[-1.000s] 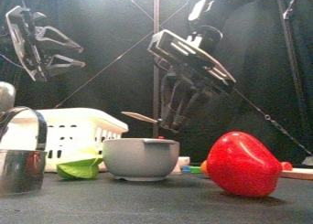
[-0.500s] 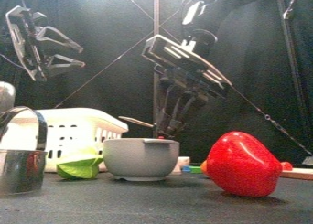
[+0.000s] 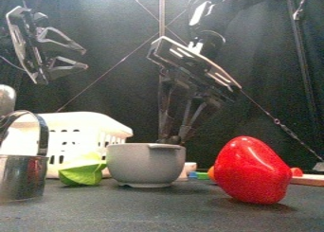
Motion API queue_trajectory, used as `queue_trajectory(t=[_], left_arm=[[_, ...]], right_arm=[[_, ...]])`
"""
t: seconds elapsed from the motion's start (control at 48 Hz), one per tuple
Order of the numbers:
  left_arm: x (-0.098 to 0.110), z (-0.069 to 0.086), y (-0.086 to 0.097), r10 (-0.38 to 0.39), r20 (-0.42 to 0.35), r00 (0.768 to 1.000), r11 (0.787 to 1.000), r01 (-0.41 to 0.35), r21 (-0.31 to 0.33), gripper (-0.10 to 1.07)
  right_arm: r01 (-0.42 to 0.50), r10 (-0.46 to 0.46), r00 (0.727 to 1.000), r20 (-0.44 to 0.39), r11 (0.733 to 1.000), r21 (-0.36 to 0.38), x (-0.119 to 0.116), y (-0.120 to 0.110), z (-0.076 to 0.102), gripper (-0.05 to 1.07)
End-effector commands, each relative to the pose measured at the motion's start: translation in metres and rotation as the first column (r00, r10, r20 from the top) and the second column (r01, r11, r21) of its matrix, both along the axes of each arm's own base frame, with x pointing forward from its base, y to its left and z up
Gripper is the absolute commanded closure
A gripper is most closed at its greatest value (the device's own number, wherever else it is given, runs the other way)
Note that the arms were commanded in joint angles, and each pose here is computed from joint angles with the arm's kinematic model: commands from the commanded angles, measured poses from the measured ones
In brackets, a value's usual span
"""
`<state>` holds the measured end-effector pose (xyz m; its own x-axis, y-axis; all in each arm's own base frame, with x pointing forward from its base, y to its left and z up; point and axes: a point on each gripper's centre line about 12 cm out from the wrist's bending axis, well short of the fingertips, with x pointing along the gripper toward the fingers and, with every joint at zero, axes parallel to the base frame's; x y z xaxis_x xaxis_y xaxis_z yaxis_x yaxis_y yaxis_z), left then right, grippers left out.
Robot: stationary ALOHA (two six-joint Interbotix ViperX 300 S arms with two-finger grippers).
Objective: Place cleaver on bowl
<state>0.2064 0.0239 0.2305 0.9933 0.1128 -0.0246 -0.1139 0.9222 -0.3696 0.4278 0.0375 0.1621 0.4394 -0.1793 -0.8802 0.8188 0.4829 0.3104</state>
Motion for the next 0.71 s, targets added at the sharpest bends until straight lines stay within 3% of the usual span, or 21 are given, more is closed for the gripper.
queue_trajectory(t=[0.0, 0.479, 0.688], left_arm=[[0.002, 0.005, 0.000, -0.002, 0.015, 1.000, 1.000, 0.002, 0.005, 0.19], [0.002, 0.005, 0.000, -0.004, 0.015, 1.000, 1.000, 0.004, 0.005, 0.19], [0.003, 0.007, -0.001, -0.010, 0.019, 1.000, 1.000, 0.010, 0.011, 0.19]], right_arm=[[0.001, -0.001, 0.999, 0.045, 1.000, 0.007, 0.005, 0.000, 0.016, 0.28], [-0.004, 0.003, 0.999, 0.042, 1.000, 0.001, 0.004, 0.001, 0.020, 0.28], [-0.036, 0.037, 0.998, 0.058, 0.999, -0.021, 0.003, 0.001, 0.030, 0.28]])
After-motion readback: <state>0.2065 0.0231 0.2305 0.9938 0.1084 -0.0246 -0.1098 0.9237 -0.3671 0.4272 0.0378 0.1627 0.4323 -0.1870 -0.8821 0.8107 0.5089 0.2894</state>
